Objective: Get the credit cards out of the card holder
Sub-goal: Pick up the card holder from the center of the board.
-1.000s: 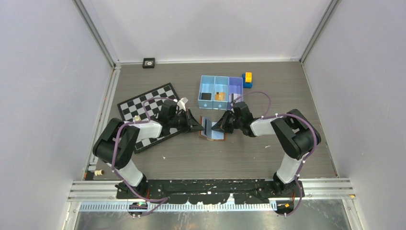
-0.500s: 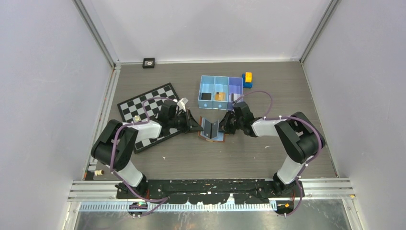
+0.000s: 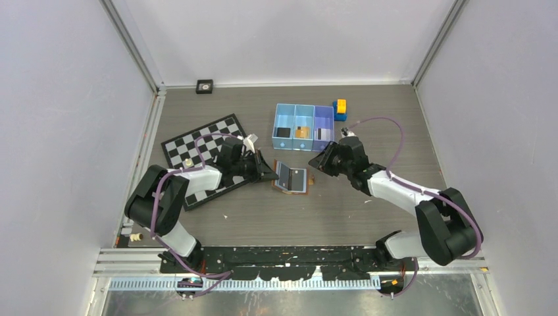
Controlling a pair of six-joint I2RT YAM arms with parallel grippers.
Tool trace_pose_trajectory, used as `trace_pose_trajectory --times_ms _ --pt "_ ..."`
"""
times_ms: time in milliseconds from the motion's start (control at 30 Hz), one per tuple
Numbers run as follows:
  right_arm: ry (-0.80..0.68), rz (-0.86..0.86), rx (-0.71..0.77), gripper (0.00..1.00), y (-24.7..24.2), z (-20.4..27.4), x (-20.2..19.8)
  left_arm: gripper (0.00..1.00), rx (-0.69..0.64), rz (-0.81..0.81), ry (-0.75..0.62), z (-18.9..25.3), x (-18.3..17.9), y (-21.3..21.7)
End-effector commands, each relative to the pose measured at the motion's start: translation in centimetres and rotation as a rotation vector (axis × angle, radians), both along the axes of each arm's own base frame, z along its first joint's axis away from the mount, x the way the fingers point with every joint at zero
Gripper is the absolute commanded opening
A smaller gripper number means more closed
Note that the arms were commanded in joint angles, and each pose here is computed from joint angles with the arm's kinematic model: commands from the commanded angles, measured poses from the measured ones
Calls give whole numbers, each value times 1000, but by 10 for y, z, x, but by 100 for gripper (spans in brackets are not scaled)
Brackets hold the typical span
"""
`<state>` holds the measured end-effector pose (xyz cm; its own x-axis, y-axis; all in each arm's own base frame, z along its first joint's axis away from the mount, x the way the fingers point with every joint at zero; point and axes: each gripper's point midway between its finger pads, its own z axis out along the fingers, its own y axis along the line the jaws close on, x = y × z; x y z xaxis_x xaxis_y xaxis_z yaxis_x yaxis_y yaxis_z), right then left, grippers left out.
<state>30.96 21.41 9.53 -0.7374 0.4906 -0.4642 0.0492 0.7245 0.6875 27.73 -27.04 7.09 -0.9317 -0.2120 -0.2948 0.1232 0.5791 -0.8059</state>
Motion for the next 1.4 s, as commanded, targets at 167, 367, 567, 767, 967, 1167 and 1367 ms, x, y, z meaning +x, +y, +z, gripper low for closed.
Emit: trace_pose_trajectory --times_ms 167,367,567,767,967,1167,1367 --pt "12 136 -52 17 27 -9 -6 0 -35 -12 -84 25 13 -5" --pt "100 221 -33 1 49 -30 -12 0 -36 -12 -80 24 13 -5" --pt "175 264 -42 1 61 -49 -15 4 -31 -8 -77 22 14 -5" --pt "220 269 -52 0 64 -62 -17 14 -32 -9 -70 19 14 -6" --pt "219 259 -60 0 63 -64 -16 30 -63 -17 -71 21 14 -9" --pt "225 262 -58 0 64 -66 -16 47 -88 -25 -76 23 13 -12" --pt "224 264 -62 0 65 -67 -17 56 -83 -22 -70 19 14 -12"
